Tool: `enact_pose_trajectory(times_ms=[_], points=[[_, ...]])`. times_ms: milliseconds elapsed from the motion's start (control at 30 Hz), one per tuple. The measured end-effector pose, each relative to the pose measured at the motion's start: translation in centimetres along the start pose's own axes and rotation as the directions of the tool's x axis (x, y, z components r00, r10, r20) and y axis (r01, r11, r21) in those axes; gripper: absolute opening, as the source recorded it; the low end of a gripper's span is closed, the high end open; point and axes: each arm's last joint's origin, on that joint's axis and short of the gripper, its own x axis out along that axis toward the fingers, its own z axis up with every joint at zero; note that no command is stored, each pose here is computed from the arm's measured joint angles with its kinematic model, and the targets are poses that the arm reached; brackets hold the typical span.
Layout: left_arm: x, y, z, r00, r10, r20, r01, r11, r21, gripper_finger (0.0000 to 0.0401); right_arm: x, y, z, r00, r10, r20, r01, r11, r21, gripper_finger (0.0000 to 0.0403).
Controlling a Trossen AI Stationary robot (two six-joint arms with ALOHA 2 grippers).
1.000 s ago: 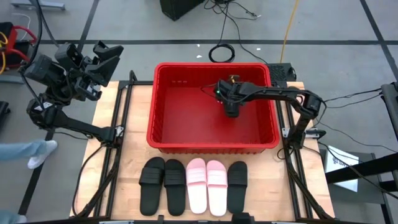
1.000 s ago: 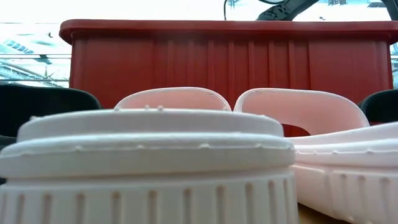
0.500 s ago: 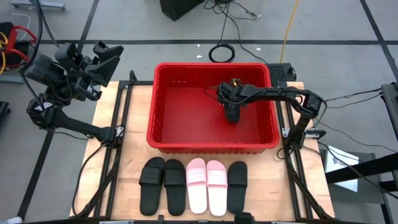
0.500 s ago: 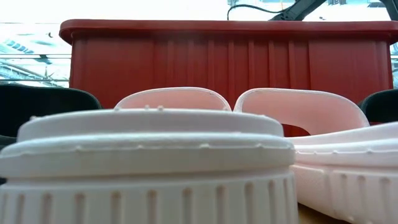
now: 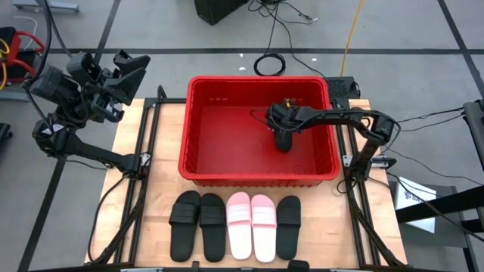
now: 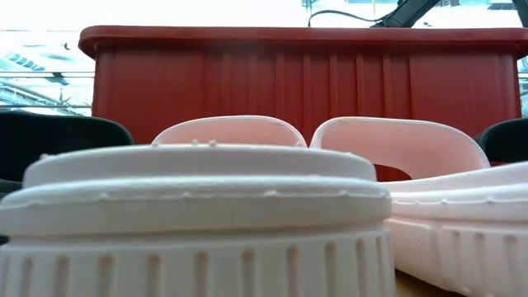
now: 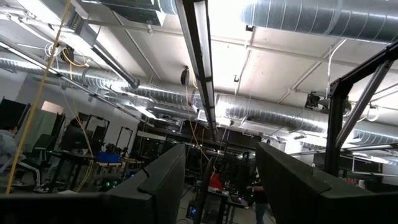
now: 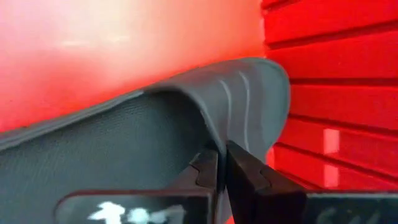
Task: Pick and place slides into bin
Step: Put the black slide into the red bin
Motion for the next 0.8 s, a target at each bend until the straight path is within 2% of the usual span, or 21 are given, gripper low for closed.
enact_pose_trajectory(times_ms=[167, 300, 800], points=[[0.00, 0.00, 0.00, 1.000, 0.000, 0.000, 0.000, 1.000, -0.001, 0.0202, -0.14, -0.44, 0.05, 1.000, -0.007, 0.024, 0.006, 1.000, 0.020, 0.0006], [0.00, 0.00, 0.00, 1.000, 0.000, 0.000, 0.000, 1.000, -0.001, 0.0202, -0.04, -0.52, -0.04, 0.998, 0.053, 0.044, -0.055, 0.998, 0.034, 0.0005], [0.00, 0.00, 0.00, 1.000, 0.000, 0.000, 0.000, 1.000, -0.003, 0.0202, -0.06, -0.42, 0.06, 0.993, 0.100, 0.069, -0.110, 0.982, 0.155, 0.0015]])
